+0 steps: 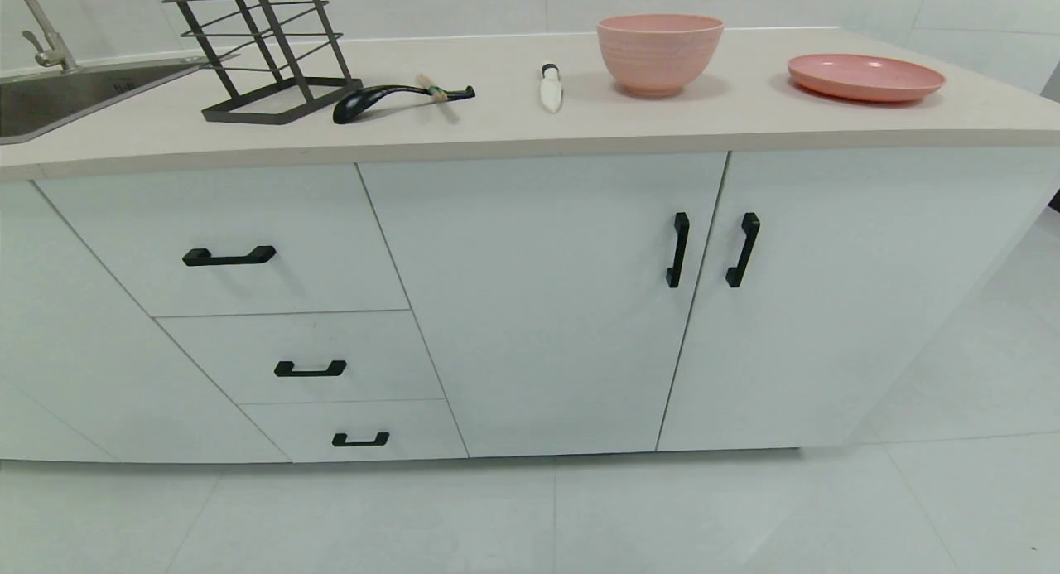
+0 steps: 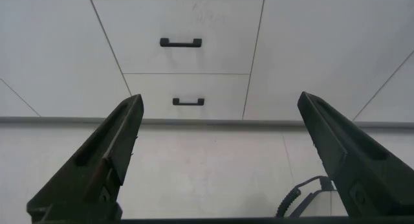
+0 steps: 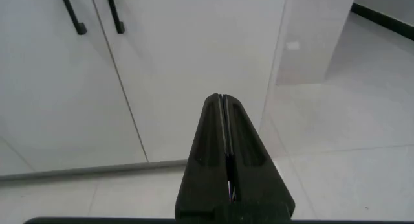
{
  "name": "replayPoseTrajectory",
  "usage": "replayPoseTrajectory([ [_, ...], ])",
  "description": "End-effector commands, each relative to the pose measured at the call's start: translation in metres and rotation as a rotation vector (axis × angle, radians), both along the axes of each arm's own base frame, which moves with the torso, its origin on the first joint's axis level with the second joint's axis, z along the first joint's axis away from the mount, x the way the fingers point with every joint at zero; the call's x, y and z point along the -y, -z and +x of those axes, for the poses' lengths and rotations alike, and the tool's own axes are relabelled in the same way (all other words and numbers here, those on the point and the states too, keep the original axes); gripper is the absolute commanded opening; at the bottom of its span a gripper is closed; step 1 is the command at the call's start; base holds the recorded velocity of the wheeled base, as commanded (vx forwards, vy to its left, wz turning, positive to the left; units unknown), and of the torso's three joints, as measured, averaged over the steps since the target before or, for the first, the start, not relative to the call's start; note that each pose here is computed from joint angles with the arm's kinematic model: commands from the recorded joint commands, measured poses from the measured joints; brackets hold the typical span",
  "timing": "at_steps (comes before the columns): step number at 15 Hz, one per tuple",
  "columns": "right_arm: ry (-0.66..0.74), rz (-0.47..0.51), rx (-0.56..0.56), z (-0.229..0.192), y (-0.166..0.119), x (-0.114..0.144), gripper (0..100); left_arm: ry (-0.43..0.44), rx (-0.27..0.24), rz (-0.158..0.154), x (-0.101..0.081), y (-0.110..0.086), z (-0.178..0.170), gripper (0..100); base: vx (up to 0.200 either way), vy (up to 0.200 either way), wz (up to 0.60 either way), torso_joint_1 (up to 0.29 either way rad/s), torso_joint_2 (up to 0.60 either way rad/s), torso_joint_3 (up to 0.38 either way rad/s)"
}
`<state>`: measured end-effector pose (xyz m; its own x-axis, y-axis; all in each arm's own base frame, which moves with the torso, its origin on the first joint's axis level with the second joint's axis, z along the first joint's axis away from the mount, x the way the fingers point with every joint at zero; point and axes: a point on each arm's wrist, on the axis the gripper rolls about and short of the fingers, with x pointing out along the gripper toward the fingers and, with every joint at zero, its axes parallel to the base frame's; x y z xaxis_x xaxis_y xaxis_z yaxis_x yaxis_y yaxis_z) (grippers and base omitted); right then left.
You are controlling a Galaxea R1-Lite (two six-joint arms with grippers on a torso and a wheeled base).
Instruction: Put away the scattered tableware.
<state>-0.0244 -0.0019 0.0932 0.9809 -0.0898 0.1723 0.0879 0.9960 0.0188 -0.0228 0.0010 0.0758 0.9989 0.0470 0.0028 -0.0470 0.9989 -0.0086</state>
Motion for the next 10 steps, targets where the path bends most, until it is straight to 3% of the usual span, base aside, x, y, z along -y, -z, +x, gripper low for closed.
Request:
replayPoseTrajectory([
  [1,-0.029,-0.007,-0.002,0.000,-0.001,-0.001,0,-0.001,0.000,-0.001,0.000,0.000,0.000,100,0.000,0.000,0.00,0.000,0.00,0.000],
  [3,-0.207,-0.040,-0.025,0.003,-0.031,-0.004,0,0.013,0.000,0.009,0.000,0.000,0.000,100,0.000,0.000,0.00,0.000,0.00,0.000],
  [6,-0.345,-0.088,-0.143,0.032,-0.069,-0.008,0,0.042,-0.002,0.039,0.001,0.000,0.000,100,0.000,0.000,0.00,0.000,0.00,0.000],
  [10,-0.465,-0.090,-0.207,0.085,-0.074,-0.014,0,0.039,-0.002,0.010,0.001,0.000,0.000,100,0.000,0.000,0.00,0.000,0.00,0.000],
])
